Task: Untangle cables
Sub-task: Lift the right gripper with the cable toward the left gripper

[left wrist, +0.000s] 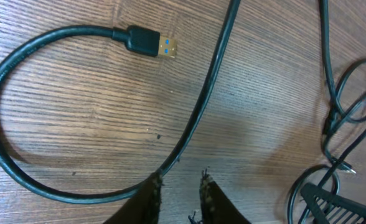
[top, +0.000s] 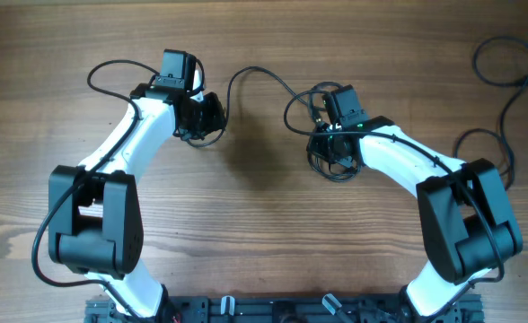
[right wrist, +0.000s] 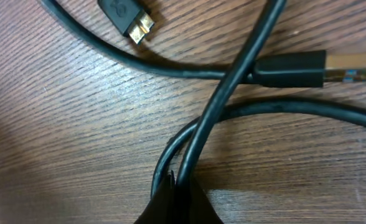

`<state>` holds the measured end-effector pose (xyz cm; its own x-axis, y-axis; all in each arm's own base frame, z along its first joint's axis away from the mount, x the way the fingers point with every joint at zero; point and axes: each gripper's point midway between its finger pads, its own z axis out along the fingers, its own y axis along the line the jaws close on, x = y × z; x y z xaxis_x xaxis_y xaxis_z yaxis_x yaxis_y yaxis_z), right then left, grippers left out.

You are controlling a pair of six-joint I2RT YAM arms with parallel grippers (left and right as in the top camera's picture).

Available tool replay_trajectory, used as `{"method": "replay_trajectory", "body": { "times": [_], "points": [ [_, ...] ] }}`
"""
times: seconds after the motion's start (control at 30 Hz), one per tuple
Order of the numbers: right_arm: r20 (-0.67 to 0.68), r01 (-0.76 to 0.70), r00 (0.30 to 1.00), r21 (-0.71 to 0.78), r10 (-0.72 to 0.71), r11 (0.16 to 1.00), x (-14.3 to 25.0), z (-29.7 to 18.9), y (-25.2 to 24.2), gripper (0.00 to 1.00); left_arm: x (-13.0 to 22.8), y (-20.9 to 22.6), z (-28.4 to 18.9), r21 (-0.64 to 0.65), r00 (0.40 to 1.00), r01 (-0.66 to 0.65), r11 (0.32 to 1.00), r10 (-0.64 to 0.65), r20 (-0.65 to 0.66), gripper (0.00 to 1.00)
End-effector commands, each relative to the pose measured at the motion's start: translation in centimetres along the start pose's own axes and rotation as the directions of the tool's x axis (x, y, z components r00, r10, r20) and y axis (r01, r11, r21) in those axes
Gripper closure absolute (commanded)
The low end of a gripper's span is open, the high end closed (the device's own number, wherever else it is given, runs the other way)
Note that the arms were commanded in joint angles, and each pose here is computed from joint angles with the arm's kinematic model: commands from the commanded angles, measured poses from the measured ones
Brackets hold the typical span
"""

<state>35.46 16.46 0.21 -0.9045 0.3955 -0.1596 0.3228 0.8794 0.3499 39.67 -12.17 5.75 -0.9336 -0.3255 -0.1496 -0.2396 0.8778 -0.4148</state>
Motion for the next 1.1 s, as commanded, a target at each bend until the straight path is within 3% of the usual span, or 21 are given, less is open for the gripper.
{"method": "replay_trajectory", "body": {
  "times": [0.0,0.1,0.2,0.3,0.77,1.07],
  "points": [
    [0.031,0.059,0.998,-0.119,-0.056,0.991,-1.0,-3.0,2.4,0.96,0.2,-1.6,-1.0,0.066,1.0,-0.022,0.998,0.023,-0.012,0.68],
    [0.071,0.091,0.995,-0.278,-0.074,0.956,-2.2,-6.5,5.1,0.96,0.9,-3.0,-1.1,0.152,0.996,-0.069,0.986,0.076,-0.046,0.65],
    [0.106,0.151,0.988,-0.51,-0.112,0.847,-3.1,-11.3,8.9,0.96,2.0,-5.6,-1.8,0.317,0.976,-0.179,0.931,0.21,-0.065,0.66],
    [0.123,0.196,0.981,-0.644,-0.152,0.739,-3.1,-14.2,11.3,0.96,2.9,-7.3,-2.6,0.427,0.955,-0.237,0.873,0.291,-0.064,0.66],
    [0.083,0.198,0.979,-0.625,-0.187,0.755,-1.1,-11.7,12.4,0.96,4.7,-10.1,-4.7,0.615,0.941,-0.178,0.768,0.316,-0.121,0.63],
    [0.094,0.212,0.975,-0.645,-0.199,0.734,-0.7,-11.0,13.9,0.96,4.7,-10.2,-4.8,0.59,0.957,-0.015,0.807,0.183,-0.226,0.48]
  ]
}}
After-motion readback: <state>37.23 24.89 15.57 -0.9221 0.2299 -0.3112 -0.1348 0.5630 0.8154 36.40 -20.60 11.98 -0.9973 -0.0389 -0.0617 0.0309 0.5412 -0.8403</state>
